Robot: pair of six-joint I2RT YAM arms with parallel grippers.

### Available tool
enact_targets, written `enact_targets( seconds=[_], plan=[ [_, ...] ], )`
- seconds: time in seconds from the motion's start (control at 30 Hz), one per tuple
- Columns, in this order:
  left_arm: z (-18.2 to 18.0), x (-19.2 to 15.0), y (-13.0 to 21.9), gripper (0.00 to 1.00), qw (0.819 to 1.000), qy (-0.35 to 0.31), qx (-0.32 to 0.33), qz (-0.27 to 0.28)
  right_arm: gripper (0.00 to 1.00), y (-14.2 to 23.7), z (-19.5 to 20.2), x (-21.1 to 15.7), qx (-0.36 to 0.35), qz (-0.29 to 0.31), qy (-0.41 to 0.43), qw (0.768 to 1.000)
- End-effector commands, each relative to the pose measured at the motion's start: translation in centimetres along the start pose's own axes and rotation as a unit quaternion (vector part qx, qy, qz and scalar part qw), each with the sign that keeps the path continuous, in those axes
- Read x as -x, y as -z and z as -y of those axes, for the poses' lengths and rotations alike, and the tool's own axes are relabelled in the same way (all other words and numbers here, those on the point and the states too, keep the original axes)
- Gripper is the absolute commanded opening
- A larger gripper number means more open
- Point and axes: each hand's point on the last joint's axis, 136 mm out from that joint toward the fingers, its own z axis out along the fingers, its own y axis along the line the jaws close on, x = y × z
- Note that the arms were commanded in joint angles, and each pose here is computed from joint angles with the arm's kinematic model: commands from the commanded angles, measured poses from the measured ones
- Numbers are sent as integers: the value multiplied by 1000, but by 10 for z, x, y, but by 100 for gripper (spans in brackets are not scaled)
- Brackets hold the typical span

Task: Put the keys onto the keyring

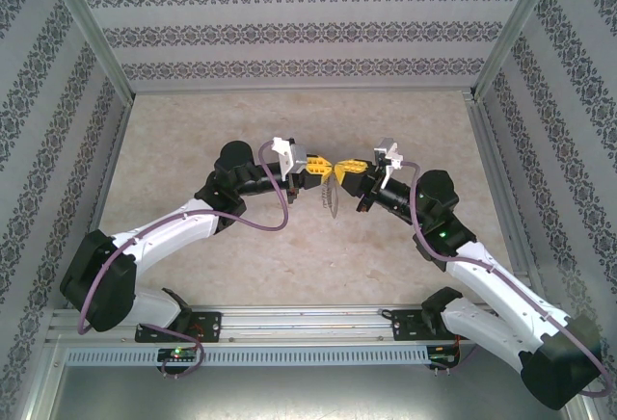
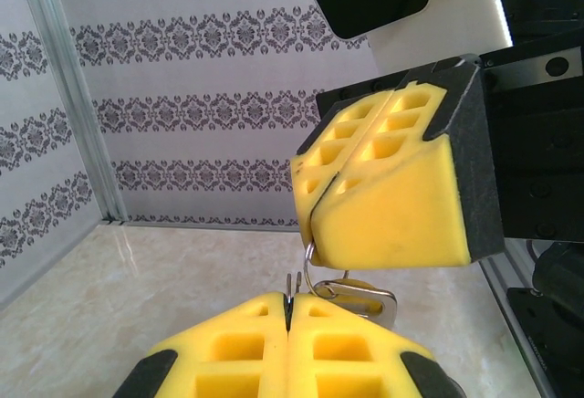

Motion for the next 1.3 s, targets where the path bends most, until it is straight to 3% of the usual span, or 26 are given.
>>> enact_targets(
  seconds=[0.0,0.43,1.07,1.17,1.27],
  plan=[
    [10,36,-1,0,998,-42,-12,35,0,-1,2,11,-13,13,23,1000],
    [15,39,-1,0,998,-47,-18,40,0,6,29,6,-52,12,10,999],
    [6,46,1,0,994,-42,10,99,0,2,30,-20,-15,-26,-45,999],
    [4,45,0,0,994,-34,12,105,34,11,45,-17,-40,-12,-65,997],
    [0,41,-2,0,994,-21,17,106,50,25,56,-8,-54,16,-83,995]
  ],
)
